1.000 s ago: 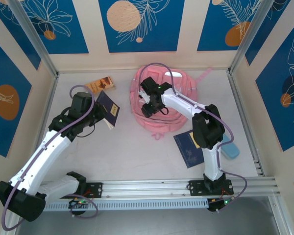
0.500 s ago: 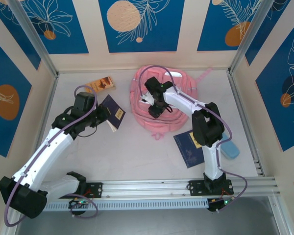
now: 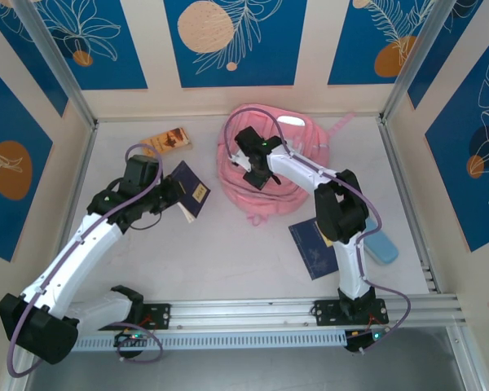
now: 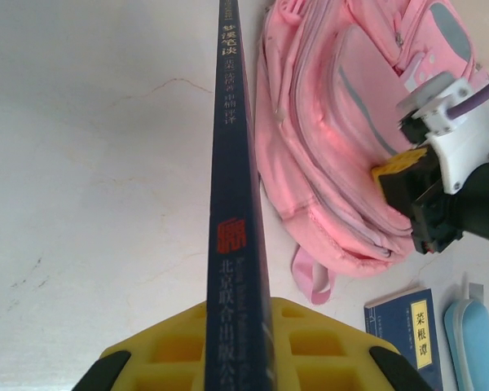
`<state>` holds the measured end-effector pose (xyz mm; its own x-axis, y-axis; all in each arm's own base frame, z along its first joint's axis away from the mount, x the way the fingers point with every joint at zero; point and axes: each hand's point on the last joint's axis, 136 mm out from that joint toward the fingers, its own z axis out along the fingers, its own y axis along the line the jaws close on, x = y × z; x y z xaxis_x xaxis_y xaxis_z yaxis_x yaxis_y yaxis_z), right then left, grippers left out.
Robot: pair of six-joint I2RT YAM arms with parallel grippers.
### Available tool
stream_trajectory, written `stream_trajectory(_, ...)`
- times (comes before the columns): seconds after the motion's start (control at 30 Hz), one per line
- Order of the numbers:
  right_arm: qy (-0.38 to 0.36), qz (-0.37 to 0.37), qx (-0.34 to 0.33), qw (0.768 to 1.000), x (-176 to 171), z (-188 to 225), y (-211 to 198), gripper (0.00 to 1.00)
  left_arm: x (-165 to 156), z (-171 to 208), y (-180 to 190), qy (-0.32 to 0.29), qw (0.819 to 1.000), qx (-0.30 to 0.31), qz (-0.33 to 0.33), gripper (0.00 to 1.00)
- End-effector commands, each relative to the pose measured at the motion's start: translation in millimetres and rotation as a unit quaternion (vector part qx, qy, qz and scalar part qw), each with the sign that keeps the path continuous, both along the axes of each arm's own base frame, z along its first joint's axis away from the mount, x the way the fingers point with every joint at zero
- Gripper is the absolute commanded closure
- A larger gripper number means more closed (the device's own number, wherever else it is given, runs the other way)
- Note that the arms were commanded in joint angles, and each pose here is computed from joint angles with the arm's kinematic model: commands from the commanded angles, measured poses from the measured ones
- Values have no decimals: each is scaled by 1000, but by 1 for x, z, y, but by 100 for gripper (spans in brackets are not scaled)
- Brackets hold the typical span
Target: Pack the student bag
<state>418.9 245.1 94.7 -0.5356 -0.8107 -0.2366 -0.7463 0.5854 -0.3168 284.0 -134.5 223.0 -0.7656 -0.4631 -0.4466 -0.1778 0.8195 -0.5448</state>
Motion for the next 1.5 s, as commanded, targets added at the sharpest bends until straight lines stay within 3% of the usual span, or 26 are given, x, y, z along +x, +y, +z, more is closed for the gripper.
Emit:
stream_trajectory(0.0,-128,-35,83,988,26,99,19,100,-2,9,10,-19,1000,7,4,100)
stream_trajectory(0.23,-192,-84,121,970,34,156,28,100,-4,21,3,-36,999,-26,-13,100)
stream_trajectory(0.53,-148,-101,216,960,13,201,49,100,0,44,-40,-72,983,-140,-89,100)
stream_trajectory(0.77,-103,-103,264,954,-3,210,61,100,17,21,-66,-49,968,-231,-85,100)
stream_trajectory(1.13,-54,-111,328,937,-22,222,80,100,60,21,-110,-116,940,-314,-69,100)
stream_trajectory(1.3,-47,-120,339,932,-23,224,80,100,71,25,-115,-140,933,-326,-59,100)
stream_trajectory(1.47,-38,-127,353,926,-24,228,80,100,85,13,-120,-147,937,-315,-32,100)
